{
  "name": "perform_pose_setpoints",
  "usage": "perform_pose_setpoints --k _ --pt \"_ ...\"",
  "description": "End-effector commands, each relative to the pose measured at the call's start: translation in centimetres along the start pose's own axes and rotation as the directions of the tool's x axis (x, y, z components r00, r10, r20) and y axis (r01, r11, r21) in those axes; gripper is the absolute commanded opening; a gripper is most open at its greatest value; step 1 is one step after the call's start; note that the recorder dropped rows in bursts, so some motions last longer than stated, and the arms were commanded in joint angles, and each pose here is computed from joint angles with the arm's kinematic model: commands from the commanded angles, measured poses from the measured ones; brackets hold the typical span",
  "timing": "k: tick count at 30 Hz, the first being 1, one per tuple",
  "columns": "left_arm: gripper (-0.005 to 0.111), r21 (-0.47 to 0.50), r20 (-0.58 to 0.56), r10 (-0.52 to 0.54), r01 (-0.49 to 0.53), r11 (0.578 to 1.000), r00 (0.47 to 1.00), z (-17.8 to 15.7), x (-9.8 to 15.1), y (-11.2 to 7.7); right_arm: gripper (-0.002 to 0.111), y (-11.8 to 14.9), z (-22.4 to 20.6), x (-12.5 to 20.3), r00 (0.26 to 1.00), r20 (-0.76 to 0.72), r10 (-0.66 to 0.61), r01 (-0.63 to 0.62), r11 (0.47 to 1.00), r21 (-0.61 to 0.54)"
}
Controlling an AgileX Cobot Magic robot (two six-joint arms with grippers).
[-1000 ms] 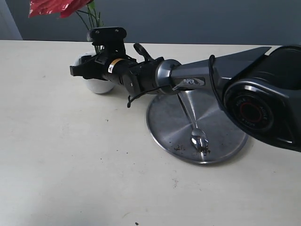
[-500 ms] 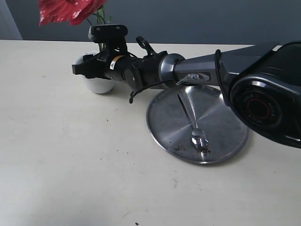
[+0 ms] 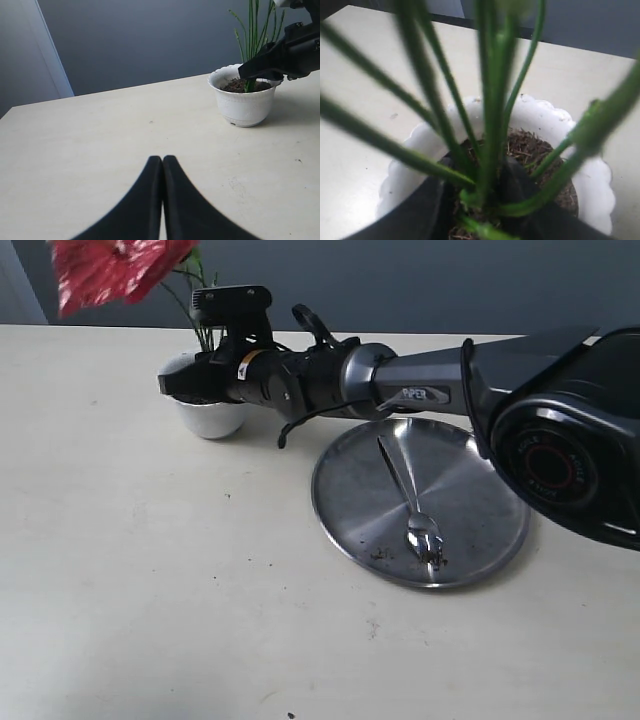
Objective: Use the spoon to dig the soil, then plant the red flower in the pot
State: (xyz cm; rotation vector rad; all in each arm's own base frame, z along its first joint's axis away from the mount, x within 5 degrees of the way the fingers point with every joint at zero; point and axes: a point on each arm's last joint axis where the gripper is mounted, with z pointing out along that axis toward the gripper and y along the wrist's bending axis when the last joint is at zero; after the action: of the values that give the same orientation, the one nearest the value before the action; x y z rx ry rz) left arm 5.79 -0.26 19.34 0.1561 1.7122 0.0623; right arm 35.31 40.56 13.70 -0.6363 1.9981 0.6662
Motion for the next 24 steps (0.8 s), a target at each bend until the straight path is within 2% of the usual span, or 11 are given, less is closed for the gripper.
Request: perform_pose_setpoints --k 1,7,20,24 --pt "0.000 -0.004 0.010 -0.004 0.004 1.000 1.000 0.0 0.0 0.0 0.014 -0.3 0.1 -0.2 1.000 -0.001 -0.012 0.012 1.000 0.004" --pt "0.000 -0.004 0.008 -0.004 0.004 1.000 1.000 0.0 0.0 0.0 -0.001 -0.3 0.1 -0.2 1.000 -0.001 -0.012 0.012 1.000 0.004" --pt "0.000 -0.004 0.008 -0.004 0.004 1.000 1.000 0.0 0.0 0.0 -0.001 -0.1 0.0 -1.1 1.000 0.012 -0.008 0.008 1.000 0.000" --pt "0.000 -0.004 0.008 -0.004 0.004 1.000 1.000 0.0 0.0 0.0 -0.001 0.0 0.7 -0.8 0.998 -0.064 -0.008 0.008 1.000 0.006"
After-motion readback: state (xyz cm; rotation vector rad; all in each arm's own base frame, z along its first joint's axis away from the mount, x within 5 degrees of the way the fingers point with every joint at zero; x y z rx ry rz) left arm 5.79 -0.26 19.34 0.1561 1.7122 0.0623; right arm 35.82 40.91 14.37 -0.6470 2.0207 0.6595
